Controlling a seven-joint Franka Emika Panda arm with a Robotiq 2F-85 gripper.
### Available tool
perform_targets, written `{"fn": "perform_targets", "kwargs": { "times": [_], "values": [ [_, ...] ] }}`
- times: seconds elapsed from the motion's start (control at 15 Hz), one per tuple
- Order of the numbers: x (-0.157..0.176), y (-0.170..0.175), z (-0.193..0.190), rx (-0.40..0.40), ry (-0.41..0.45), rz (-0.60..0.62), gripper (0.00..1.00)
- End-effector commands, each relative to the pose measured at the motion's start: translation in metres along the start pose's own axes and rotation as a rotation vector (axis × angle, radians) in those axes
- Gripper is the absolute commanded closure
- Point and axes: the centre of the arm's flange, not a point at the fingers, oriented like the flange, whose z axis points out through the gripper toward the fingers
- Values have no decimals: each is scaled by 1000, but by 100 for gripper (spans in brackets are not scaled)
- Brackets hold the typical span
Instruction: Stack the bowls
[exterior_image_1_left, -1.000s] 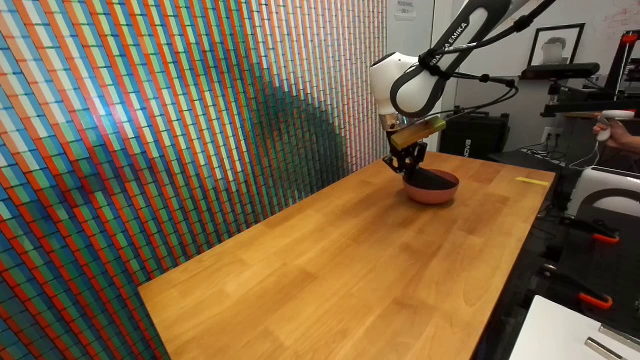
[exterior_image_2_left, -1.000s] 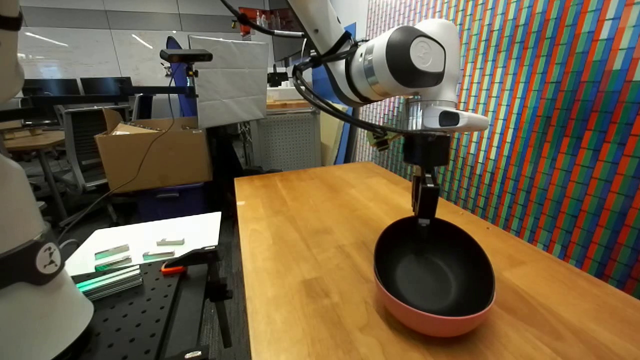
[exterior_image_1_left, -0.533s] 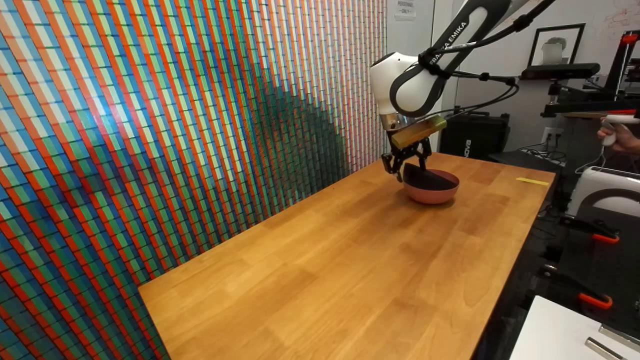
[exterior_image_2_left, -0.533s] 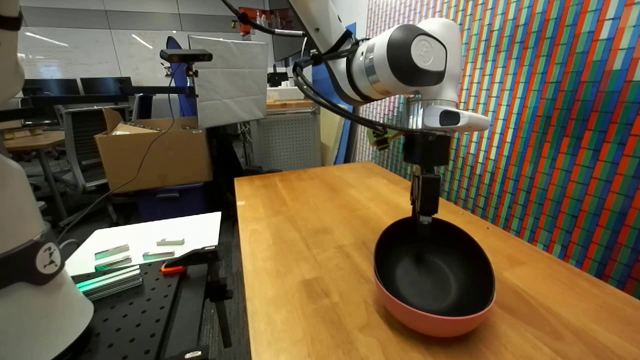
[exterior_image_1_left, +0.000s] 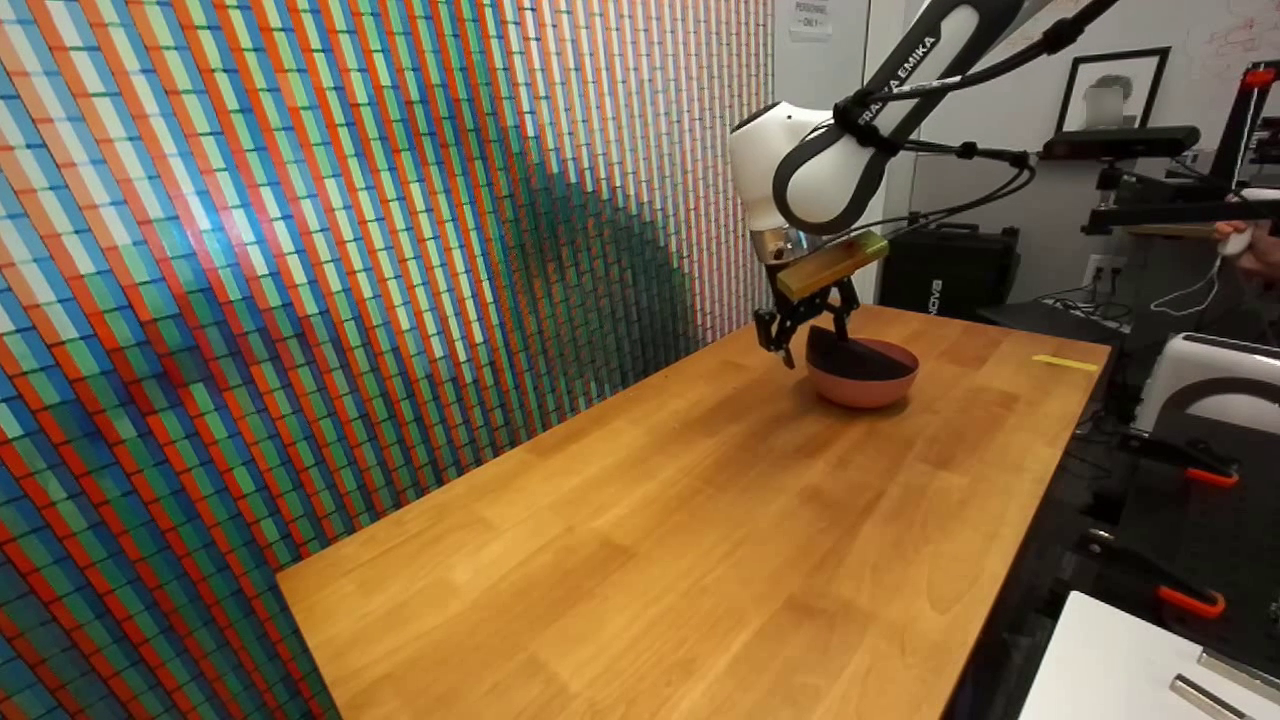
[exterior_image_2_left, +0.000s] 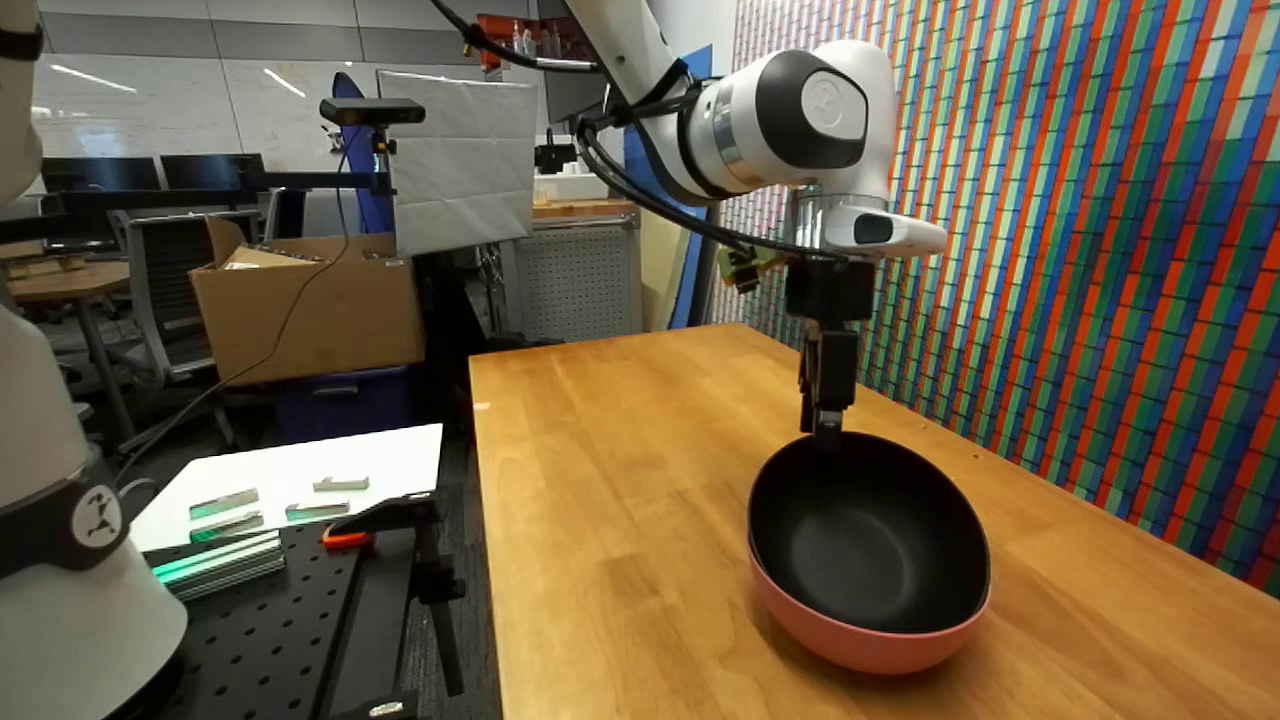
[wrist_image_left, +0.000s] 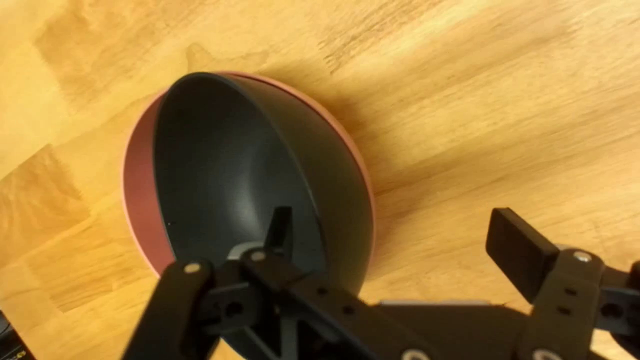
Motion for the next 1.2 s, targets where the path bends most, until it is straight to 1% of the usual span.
{"fn": "perform_targets", "kwargs": {
  "times": [0.0, 0.07, 0.13, 0.2, 0.47, 0.53, 0.73, 0.87, 0.93, 1.0, 1.13],
  "values": [
    [-7, 4, -33, 20, 35, -25, 0],
    [-7, 4, -38, 27, 48, -21, 0],
    [-6, 6, -42, 29, 65, -21, 25],
    [-6, 8, -45, 30, 67, -21, 26],
    [-2, 19, -53, 36, 78, -2, 58],
    [-1, 23, -51, 33, 74, 3, 65],
    [1, 33, -44, 23, 64, 23, 89],
    [3, 42, -35, 12, 49, 41, 97],
    [4, 47, -30, 7, 40, 49, 97],
    [4, 52, -25, 2, 31, 56, 99],
    [5, 57, -15, -8, 17, 66, 93]
  ]
}}
